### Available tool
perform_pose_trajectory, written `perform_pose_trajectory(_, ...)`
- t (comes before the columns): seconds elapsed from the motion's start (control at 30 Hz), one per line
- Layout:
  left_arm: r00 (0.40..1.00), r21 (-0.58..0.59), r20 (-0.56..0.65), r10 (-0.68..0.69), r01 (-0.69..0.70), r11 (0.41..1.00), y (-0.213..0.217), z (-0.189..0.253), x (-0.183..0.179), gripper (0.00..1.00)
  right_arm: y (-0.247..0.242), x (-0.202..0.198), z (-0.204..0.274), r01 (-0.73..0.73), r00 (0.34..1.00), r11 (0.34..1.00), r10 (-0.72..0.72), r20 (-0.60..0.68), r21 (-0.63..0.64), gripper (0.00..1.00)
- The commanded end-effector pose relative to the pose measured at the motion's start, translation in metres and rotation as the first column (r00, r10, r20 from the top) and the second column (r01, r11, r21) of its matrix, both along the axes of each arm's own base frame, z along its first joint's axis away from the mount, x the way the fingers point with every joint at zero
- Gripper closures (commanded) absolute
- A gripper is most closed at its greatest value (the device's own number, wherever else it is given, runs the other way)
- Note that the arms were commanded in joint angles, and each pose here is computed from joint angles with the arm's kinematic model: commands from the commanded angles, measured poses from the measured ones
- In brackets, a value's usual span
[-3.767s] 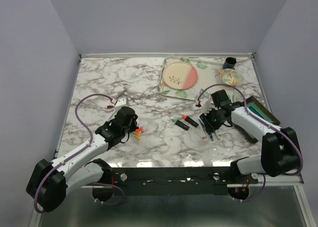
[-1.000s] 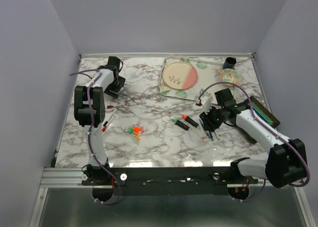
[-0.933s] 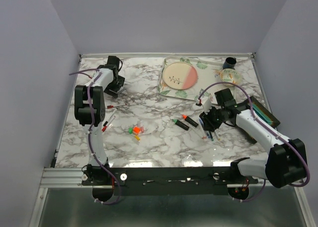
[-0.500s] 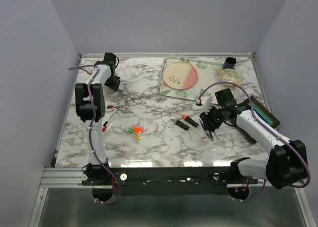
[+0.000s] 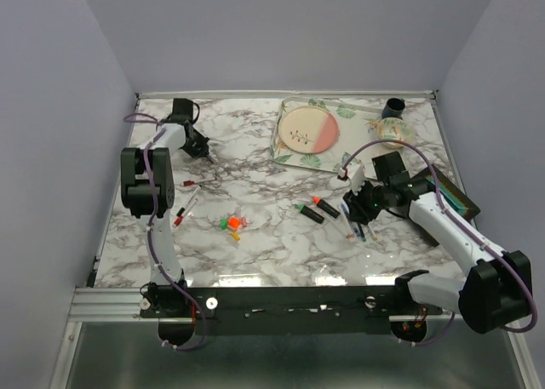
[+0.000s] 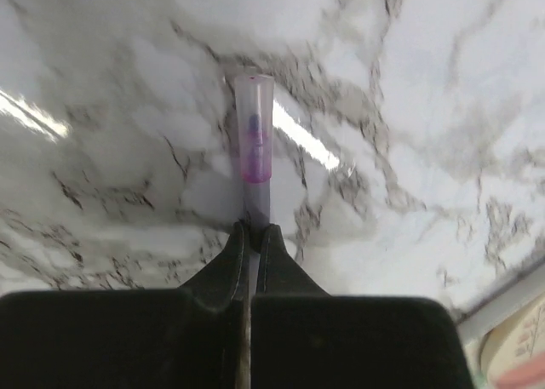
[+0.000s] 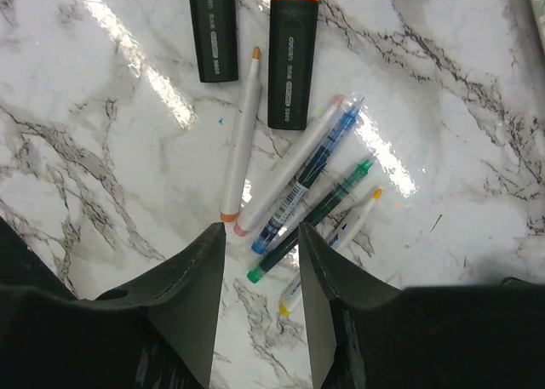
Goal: Open the pen caps
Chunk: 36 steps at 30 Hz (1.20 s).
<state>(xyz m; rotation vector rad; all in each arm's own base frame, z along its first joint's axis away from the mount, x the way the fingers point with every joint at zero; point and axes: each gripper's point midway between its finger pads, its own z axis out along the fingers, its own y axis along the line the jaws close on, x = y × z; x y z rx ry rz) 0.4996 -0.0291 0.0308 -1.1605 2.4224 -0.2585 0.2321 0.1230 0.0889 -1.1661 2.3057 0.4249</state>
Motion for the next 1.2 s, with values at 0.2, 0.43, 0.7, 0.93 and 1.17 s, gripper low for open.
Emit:
perform_pose_trajectory(0.2,0.612,-0.147,0.723,-0.321,0.590,0.794,-0.123,0.156,-0.023,1.00,0.035,-0.018,0.068,-0.194,0.966,0.954,0.146,0.213,0.230,0.50)
perform_pose_trajectory(0.43,0.337,-0.096,0.894,-0.295,0.788,0.609,-0.208,0.203,-0.120,1.00,0.053,-0.041,0.130,-0.340,0.872,0.860,0.136,0.470,0.382,0.19)
perform_pose_trajectory(0.7,0.179,-0.049,0.958,-0.222,0.871,0.489,-0.299,0.234,-0.210,1.00,0.077,-0.028,0.123,-0.143,0.987,0.803,0.072,0.144,0.578,0.11)
perform_pose_trajectory(0.93,0.181,-0.055,0.958,-0.221,0.875,0.480,-0.345,0.222,-0.238,1.00,0.068,-0.001,0.130,0.135,0.978,0.767,-0.205,0.041,0.627,0.13)
perform_pose_trajectory(1.17,0.198,-0.106,0.967,-0.163,0.887,0.450,-0.369,0.222,-0.246,1.00,0.068,0.000,0.123,0.167,0.977,0.763,-0.215,0.002,0.624,0.23)
